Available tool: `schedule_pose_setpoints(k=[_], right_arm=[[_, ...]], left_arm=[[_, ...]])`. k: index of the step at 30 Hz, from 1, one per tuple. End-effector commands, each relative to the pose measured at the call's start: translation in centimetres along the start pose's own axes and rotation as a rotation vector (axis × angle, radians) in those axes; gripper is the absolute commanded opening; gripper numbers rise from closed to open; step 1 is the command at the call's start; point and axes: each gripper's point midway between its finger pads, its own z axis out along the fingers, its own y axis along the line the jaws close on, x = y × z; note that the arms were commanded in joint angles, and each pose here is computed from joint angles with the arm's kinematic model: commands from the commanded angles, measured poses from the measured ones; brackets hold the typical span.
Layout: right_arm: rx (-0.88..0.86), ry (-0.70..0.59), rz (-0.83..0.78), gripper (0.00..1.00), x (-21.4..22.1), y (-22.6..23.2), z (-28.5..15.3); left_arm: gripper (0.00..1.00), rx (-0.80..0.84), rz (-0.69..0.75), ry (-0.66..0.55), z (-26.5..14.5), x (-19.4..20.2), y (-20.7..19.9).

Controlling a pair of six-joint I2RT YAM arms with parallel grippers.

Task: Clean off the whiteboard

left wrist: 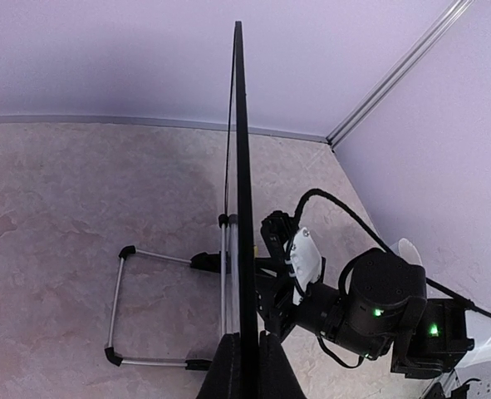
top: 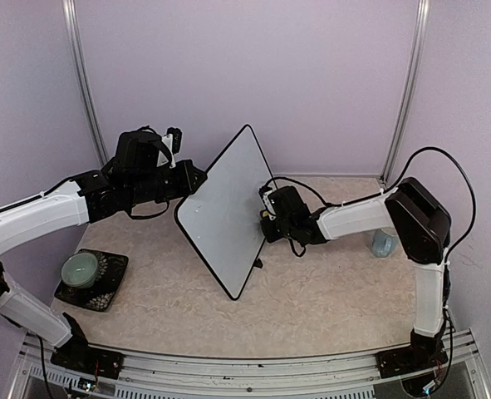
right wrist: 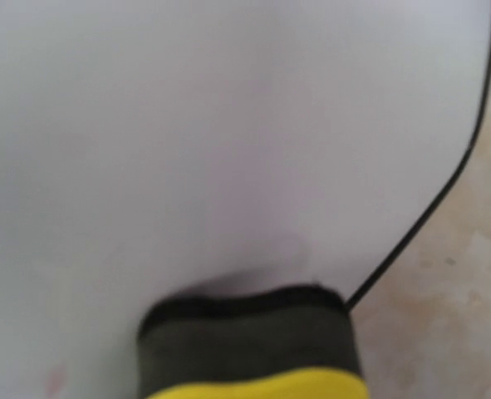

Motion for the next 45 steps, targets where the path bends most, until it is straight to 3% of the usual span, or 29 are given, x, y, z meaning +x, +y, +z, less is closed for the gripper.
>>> schedule_pose_setpoints(k=[1, 20, 26, 31, 37, 45], right_arm=[[-0.185, -0.078, -0.099, 0.00, -0.7, 6.2, -2.7], [-0.467, -0.184, -0.087, 0.00, -2.6, 12.6, -8.6], [-0.485, -0.221, -0.076, 0.00, -3.7, 12.7, -9.9], [-0.365, -0.223, -0.017, 0.00, -5.1, 8.4, -9.0], [-0.025, -0.104, 0.060, 0.00, -5.0, -0.9, -4.4], [0.117, -0.064, -0.012, 0.00, -4.9, -3.1, -0.6]], left_arm=[[0.00, 0.051, 0.032, 0.128, 0.7, 3.9, -0.7], [0.00, 0.045, 0.027, 0.135, 0.6, 4.6, -0.2], [0.00, 0.043, 0.030, 0.133, 0.7, 4.5, -0.2], [0.00, 0.038, 0.033, 0.128, 0.6, 4.2, 0.0], [0.00, 0.040, 0.032, 0.127, 0.4, 4.2, 0.0], [0.00, 0.042, 0.028, 0.126, 0.3, 4.0, -0.2]])
